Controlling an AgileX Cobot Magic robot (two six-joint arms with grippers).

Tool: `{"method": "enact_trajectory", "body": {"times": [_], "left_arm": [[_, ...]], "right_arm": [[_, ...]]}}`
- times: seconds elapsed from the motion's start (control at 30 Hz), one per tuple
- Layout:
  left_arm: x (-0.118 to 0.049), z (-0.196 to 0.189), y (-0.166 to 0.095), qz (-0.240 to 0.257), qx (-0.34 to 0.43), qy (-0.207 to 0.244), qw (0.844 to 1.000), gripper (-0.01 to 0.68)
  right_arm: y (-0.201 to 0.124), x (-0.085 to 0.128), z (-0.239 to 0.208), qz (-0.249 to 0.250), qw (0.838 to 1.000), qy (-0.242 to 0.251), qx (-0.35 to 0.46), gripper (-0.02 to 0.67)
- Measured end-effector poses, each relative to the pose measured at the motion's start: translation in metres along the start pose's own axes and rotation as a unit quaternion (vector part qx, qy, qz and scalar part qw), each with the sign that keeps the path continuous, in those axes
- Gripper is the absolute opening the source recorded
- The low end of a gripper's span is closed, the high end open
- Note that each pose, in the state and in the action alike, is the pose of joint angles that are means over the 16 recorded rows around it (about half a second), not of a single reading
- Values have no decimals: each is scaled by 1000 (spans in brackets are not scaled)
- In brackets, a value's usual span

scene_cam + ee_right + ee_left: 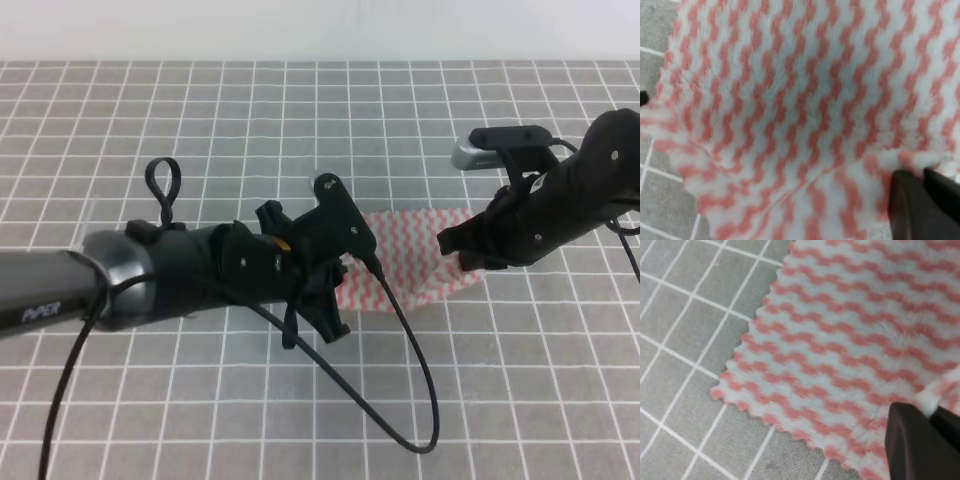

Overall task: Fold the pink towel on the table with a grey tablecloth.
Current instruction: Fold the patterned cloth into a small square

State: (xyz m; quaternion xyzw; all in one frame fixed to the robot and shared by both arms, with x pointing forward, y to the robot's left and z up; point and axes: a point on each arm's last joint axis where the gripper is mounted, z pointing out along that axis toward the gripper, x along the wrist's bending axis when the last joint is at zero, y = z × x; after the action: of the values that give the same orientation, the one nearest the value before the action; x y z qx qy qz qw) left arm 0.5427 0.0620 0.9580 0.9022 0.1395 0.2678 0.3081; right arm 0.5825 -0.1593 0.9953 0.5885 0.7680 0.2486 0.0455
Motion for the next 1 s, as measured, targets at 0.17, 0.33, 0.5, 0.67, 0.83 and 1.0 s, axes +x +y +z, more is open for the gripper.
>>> {"method": "enact_trajectory", "body": {"times": [0.17,0.33,0.5,0.67,0.83,1.0], "left_arm": [[4,3,0,-2,-1,6,1000,-2],[8,5,-2,-6,1,11,1000,-2],[11,6,-4,-11,2,19,1000,-2],[14,9,-6,-14,4,23,1000,-2],[16,12,-5,-14,2,26,1000,-2],[19,17,-4,-15,2,28,1000,-2]], "right_arm": [[0,-1,0,-3,1000,-3,0,-15],[0,-1,-1,-5,1000,-5,0,-15],[1,-2,-1,-5,1000,-7,-4,-15],[2,-2,-1,-5,1000,-8,-13,-15],[4,-2,-1,-4,1000,-8,-22,-15],[6,-2,-2,-5,999,-10,-31,-15]]}}
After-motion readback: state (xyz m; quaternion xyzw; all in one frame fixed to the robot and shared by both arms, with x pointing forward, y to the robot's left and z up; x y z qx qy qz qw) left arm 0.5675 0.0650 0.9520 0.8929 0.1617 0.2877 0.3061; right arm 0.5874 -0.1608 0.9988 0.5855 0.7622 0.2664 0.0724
